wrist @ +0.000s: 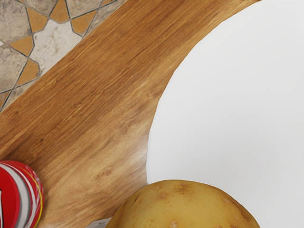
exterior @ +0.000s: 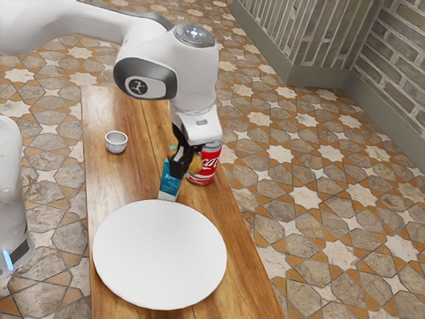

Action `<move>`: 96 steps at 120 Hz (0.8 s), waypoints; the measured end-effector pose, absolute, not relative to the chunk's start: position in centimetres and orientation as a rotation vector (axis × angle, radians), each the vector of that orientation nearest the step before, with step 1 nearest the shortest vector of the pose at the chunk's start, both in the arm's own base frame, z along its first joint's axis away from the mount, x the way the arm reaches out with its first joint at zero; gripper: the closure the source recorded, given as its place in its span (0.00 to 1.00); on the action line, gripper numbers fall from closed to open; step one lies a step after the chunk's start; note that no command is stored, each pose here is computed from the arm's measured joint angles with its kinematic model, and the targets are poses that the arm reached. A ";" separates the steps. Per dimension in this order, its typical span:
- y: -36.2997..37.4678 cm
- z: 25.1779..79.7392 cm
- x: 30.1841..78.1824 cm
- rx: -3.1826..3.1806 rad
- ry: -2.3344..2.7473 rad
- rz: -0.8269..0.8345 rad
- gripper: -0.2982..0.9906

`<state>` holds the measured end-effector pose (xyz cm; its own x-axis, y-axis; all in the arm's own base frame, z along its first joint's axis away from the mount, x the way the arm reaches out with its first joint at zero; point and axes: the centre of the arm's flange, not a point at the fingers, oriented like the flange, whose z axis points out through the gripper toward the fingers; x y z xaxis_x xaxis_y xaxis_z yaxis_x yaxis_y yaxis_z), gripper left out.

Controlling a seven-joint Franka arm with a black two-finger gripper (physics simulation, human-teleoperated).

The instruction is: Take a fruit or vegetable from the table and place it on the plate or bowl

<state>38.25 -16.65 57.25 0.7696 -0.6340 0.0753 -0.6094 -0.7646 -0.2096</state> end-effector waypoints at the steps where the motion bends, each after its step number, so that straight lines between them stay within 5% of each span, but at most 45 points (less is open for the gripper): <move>1: -16.7 57.2 38.2 -2.789 0.991 -0.211 0.65; 83: -21.7 56.2 36.5 -2.720 1.117 -0.204 0.65; 96: -22.1 56.1 36.4 -2.718 1.129 -0.204 0.46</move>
<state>36.39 -22.06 56.10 0.7003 -0.7118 0.0537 -0.6855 -0.6916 -0.2276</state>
